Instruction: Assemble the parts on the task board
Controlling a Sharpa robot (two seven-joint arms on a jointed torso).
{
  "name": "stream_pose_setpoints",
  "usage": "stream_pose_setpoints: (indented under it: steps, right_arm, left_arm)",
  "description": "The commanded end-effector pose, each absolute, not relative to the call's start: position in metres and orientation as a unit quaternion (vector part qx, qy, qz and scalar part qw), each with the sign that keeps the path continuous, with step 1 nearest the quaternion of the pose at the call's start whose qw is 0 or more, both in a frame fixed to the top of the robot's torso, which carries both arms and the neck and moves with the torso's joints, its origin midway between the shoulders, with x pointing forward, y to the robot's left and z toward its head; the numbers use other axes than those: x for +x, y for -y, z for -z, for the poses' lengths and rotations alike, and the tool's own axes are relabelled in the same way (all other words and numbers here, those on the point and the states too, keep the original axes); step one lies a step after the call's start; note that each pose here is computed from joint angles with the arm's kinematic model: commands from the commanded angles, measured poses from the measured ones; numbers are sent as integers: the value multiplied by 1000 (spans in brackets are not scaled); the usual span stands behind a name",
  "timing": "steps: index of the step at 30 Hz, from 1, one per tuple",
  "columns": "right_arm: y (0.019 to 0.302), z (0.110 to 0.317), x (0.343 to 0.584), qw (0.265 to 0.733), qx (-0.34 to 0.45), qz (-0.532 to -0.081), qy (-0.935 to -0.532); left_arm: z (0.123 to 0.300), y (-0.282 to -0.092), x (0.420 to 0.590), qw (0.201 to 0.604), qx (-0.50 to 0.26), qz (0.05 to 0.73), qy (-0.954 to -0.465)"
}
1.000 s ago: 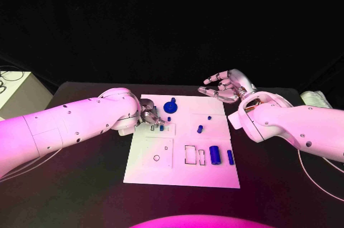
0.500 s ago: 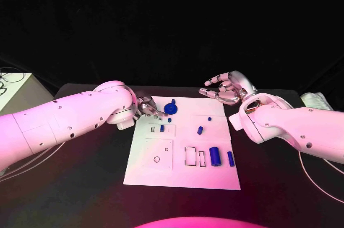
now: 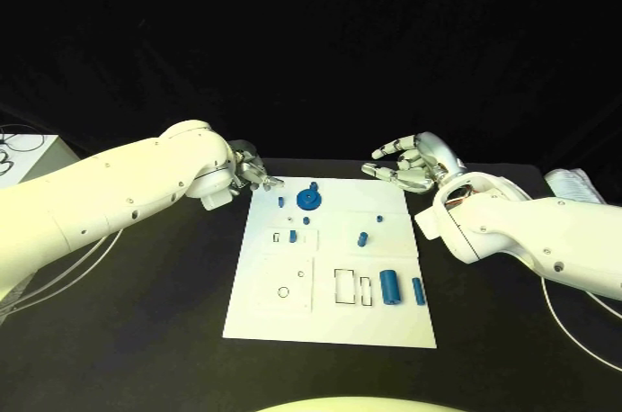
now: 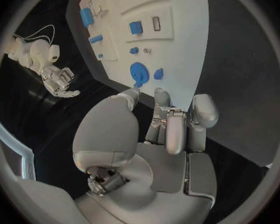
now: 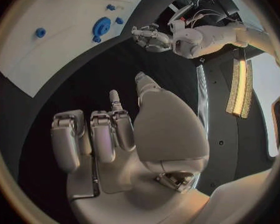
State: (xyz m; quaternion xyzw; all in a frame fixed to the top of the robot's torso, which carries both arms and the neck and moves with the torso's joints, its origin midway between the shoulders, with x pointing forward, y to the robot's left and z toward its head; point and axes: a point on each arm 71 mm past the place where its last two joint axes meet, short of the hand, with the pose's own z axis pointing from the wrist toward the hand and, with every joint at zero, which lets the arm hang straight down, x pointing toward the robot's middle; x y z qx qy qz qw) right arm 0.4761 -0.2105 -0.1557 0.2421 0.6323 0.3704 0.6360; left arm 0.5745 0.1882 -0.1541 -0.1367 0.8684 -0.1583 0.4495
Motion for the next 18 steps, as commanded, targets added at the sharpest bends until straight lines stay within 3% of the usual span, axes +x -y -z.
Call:
stream_pose_setpoints:
  steps: [1, 18]
  right_arm:
    - [208, 156, 476, 634, 233, -376, -635]
    - [205, 155, 474, 632, 230, -379, -635]
  left_arm:
    - [154, -185, 578, 430, -123, 162, -880]
    - [167, -181, 590, 401, -112, 132, -899]
